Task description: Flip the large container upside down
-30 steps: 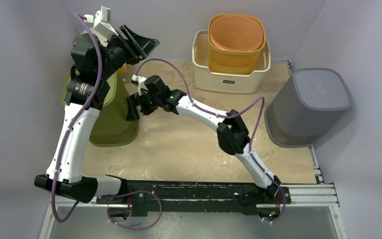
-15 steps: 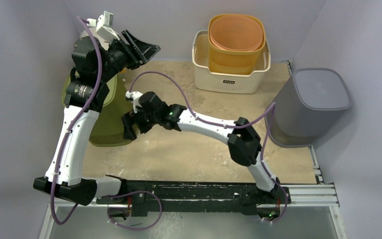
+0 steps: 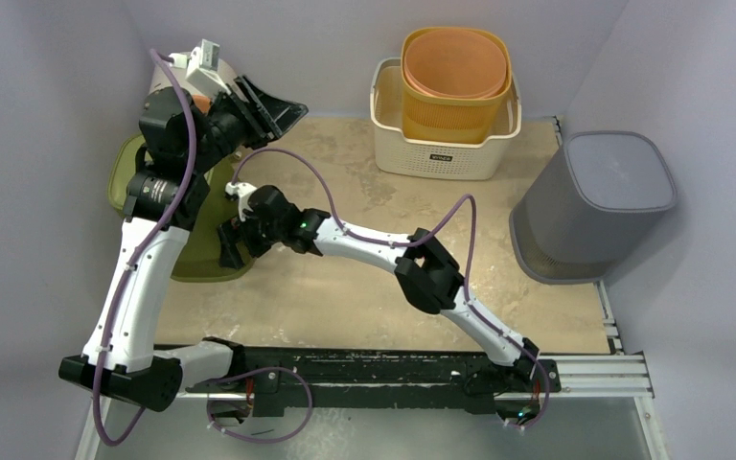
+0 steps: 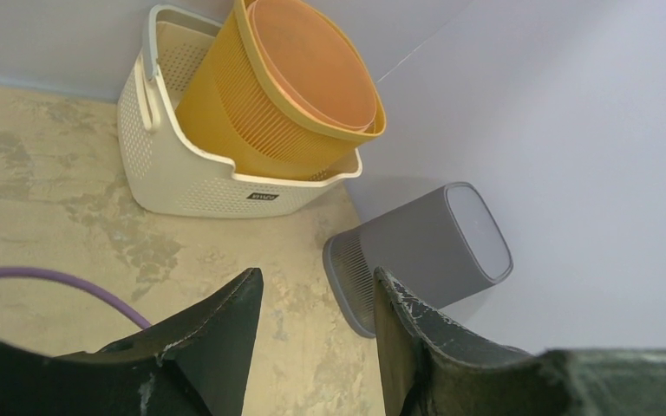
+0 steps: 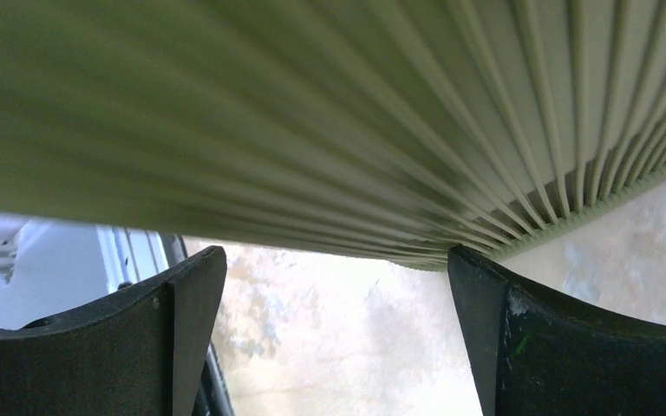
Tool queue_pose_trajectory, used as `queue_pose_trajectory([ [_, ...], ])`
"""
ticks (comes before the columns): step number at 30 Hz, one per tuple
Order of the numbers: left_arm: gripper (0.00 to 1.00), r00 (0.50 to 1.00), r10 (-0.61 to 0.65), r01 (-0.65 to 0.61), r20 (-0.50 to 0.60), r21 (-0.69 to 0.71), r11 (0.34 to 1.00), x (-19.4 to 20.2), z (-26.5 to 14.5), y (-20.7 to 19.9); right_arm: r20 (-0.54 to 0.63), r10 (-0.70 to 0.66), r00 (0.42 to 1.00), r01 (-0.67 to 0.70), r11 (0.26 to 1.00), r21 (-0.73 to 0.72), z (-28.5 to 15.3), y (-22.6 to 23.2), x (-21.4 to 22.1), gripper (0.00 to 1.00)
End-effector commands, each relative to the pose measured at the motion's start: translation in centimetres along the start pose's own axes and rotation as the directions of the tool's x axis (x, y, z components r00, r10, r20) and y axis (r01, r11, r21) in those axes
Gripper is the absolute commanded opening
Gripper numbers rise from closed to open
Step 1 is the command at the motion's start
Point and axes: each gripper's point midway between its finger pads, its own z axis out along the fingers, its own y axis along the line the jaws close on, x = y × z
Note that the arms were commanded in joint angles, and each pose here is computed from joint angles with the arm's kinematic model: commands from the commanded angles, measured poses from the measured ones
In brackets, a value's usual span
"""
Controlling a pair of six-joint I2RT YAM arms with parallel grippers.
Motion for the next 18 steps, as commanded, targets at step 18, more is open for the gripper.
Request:
queue_pose_trajectory([
  [18, 0.44, 0.986, 0.011, -0.071, -0.166, -0.36, 0.93, 9.0, -1.7, 12.3, 0.123, 0.121, 0.985, -0.163, 0.885, 0.436, -17.0, -7.6, 2.0, 1.0],
])
